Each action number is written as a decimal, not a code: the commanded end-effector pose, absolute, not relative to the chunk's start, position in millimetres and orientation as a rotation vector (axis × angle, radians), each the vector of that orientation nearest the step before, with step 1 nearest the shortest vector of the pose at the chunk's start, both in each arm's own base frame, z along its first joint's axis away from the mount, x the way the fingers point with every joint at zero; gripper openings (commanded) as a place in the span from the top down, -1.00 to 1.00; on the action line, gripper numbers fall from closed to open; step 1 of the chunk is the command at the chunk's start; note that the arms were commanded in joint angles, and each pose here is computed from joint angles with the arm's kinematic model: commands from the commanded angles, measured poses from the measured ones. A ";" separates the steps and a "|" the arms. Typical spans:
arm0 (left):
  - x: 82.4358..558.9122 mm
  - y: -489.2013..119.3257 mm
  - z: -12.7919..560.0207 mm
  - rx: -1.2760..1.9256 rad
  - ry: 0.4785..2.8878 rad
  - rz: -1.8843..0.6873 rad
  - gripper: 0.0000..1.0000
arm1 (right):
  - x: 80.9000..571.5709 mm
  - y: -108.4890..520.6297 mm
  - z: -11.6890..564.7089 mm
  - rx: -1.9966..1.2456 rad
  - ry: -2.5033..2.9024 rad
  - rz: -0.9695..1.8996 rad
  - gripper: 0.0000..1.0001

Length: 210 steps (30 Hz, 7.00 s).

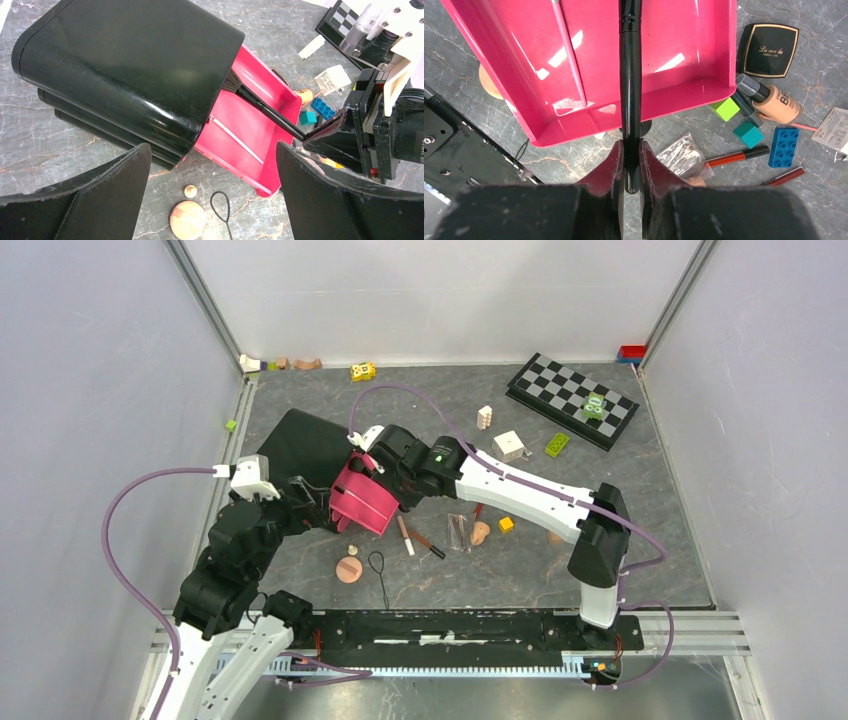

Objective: Organize the makeup
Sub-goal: Place the makeup brush in the drawer, then pick up the makeup brush from the center of the board.

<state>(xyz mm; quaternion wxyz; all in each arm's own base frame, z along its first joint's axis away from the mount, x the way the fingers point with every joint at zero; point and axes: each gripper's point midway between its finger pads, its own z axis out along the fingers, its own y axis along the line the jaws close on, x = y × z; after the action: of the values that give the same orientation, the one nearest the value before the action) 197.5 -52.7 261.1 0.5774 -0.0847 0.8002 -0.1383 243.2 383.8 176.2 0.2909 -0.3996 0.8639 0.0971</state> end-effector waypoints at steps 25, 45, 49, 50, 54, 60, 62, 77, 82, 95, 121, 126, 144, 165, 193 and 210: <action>199.5 -52.9 269.2 -0.231 1.835 -0.350 -1.00 | 263.6 416.0 193.3 -1.102 2.227 0.337 1.00; 199.4 -52.7 269.4 -0.233 1.834 -0.350 -1.00 | 271.9 438.4 177.8 -1.145 2.181 0.385 1.00; 199.4 -52.8 269.3 -0.232 1.834 -0.350 -1.00 | 272.5 443.5 175.4 -1.158 2.169 0.402 1.00; 199.7 -52.8 269.2 -0.233 1.835 -0.349 -1.00 | 273.0 444.8 175.0 -1.160 2.166 0.407 1.00; 199.8 -52.6 269.0 -0.232 1.835 -0.347 -1.00 | 273.5 451.4 174.2 -1.169 2.141 0.434 1.00; 200.0 -53.3 268.5 -0.229 1.839 -0.348 -1.00 | 273.0 460.4 171.4 -1.187 2.118 0.473 1.00; 200.1 -53.2 268.4 -0.230 1.839 -0.348 -1.00 | 273.3 460.8 168.2 -1.193 2.111 0.475 1.00; 200.2 -53.5 268.8 -0.230 1.838 -0.351 -1.00 | 270.0 464.9 150.2 -1.316 2.030 0.484 0.94; 200.4 -54.1 267.9 -0.227 1.843 -0.351 -1.00 | 259.8 460.2 140.4 -1.370 2.028 0.514 0.92; 201.0 -53.8 267.5 -0.229 1.844 -0.347 -1.00 | 244.1 458.3 142.5 -1.410 2.013 0.597 0.91; 201.5 -53.5 267.1 -0.229 1.847 -0.342 -1.00 | 258.9 444.2 247.5 -1.113 1.867 0.603 0.28; 201.7 -53.6 266.5 -0.230 1.849 -0.342 -1.00 | 255.4 398.9 257.2 -0.919 1.869 0.553 0.28; 205.4 -58.4 261.5 -0.215 1.880 -0.346 -1.00 | 237.2 217.9 167.2 -0.432 2.088 0.193 0.02; 208.5 -68.6 258.2 -0.176 1.904 -0.380 -1.00 | 287.7 166.9 111.4 -0.202 2.347 0.135 0.04; 202.8 -54.4 261.2 -0.198 1.963 -0.286 -1.00 | 351.5 150.9 114.1 -0.177 2.362 0.175 0.05; 211.6 -56.9 251.1 -0.205 1.973 -0.276 -1.00 | 363.4 201.7 89.5 -0.292 2.376 0.446 0.08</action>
<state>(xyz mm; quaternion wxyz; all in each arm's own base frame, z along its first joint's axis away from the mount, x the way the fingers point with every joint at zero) 203.8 -57.4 250.0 0.5344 -0.0758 0.8332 -0.1200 346.6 185.4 75.4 0.3241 -0.0957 0.9304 0.1423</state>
